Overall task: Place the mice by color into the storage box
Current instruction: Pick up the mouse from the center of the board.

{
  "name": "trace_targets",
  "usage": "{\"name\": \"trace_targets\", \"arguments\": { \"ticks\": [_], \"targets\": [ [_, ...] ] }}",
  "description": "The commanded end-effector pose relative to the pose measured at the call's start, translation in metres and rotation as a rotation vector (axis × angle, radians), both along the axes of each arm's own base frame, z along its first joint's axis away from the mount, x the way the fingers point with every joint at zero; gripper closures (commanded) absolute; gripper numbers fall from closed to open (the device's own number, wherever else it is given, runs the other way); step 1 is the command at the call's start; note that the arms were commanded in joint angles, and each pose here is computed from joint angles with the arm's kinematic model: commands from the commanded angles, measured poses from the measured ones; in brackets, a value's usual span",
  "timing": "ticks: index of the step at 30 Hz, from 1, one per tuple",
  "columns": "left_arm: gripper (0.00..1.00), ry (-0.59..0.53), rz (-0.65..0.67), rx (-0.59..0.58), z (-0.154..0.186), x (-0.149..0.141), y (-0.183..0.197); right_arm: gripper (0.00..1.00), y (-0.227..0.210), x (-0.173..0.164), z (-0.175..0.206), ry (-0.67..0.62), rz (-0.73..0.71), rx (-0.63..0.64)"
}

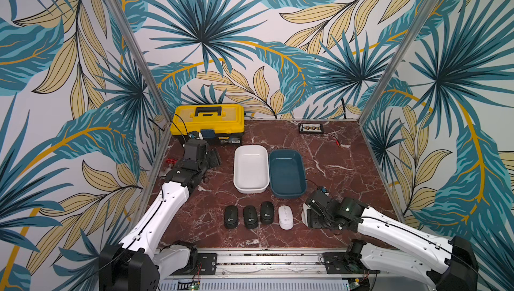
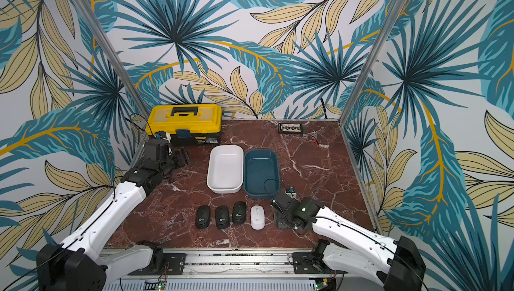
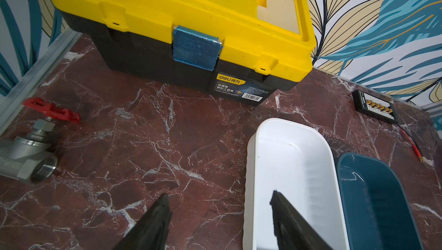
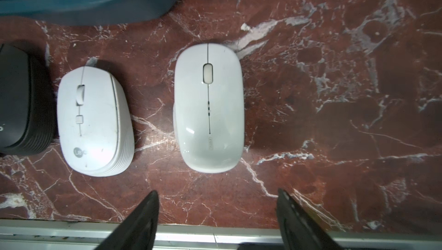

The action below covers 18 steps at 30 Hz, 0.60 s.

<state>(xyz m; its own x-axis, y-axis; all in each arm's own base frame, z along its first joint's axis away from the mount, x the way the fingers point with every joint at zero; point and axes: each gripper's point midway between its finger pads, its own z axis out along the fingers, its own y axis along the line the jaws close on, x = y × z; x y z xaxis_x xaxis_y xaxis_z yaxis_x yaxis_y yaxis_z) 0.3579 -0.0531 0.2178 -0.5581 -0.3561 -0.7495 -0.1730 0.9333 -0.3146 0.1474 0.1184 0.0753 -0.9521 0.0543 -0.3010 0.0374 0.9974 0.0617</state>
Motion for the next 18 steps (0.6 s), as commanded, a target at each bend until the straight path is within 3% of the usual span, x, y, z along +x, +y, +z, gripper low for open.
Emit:
{"name": "trace_targets", "arguments": {
  "ticks": [1, 18],
  "targets": [
    [0.3, -0.034, 0.009, -0.002, 0.021, 0.0, 0.001, 0.2, 0.014, 0.003, -0.009, 0.002, 0.022, 0.046],
    [0.29, -0.026, -0.004, -0.012, 0.019, -0.006, -0.001, 0.17, 0.0, 0.02, -0.022, -0.043, 0.029, -0.111]
  ]
}}
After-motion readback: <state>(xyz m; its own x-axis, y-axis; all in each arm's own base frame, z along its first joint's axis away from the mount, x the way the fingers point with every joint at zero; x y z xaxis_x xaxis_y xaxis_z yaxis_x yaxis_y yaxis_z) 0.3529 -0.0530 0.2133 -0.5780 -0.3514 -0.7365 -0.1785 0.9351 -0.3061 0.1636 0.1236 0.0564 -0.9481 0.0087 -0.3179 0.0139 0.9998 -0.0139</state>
